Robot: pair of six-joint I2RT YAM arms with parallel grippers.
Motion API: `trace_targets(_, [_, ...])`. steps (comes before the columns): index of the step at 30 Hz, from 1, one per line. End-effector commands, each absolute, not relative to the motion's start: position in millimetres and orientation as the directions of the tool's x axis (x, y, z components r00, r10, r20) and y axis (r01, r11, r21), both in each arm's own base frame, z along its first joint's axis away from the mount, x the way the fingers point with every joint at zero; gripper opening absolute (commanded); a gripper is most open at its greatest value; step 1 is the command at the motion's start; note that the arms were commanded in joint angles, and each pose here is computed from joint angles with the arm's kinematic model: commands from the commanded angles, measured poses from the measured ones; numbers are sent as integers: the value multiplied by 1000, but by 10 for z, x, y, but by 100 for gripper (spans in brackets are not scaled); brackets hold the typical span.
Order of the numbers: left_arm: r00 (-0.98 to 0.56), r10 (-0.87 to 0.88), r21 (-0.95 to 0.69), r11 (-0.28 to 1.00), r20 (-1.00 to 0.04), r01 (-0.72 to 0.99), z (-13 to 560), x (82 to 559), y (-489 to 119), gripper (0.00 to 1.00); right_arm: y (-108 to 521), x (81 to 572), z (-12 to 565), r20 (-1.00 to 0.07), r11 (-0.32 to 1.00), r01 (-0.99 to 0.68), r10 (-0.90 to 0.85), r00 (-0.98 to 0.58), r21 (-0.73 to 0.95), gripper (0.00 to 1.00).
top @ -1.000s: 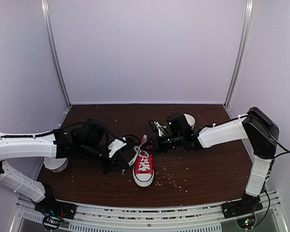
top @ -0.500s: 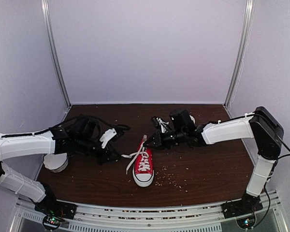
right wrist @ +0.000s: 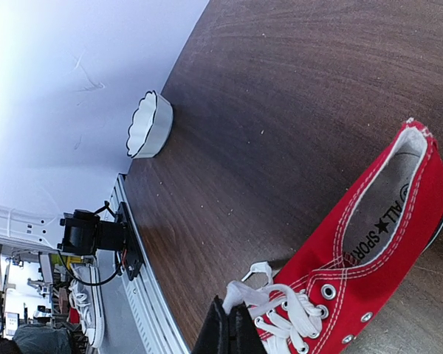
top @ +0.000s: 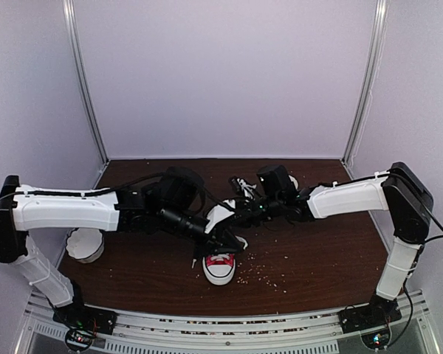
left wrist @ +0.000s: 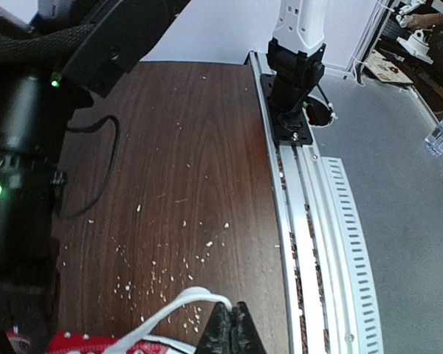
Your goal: Tie the shoes
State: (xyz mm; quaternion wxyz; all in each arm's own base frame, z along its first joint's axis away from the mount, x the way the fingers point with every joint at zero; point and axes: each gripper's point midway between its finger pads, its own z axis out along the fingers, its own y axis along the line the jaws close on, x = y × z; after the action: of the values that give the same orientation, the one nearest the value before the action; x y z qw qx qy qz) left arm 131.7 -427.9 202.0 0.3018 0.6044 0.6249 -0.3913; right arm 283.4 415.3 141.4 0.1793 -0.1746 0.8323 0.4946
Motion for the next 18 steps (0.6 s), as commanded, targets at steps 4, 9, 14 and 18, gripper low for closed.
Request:
trace_targets(4, [119, 572, -6, -212, -812, 977, 1681, 1253, -4818, 0, 4134, 2871, 1498, -505, 419, -511, -136, -852, 750, 0])
trace_targets(9, [205, 594, 49, -268, -778, 962, 1484, 1297, -5023, 0, 4117, 2856, 1484, -522, 416, -543, -176, -835, 729, 0])
trace_targets(14, [253, 610, 50, -329, -751, 943, 1264, 1257, -5100, 0, 4131, 2843, 1458, -527, 408, -561, -204, -825, 720, 0])
trace_targets(18, [306, 599, 99, -353, -739, 930, 1239, 1300, -5141, 6, 4156, 2847, 1452, -526, 405, -569, -222, -821, 716, 0])
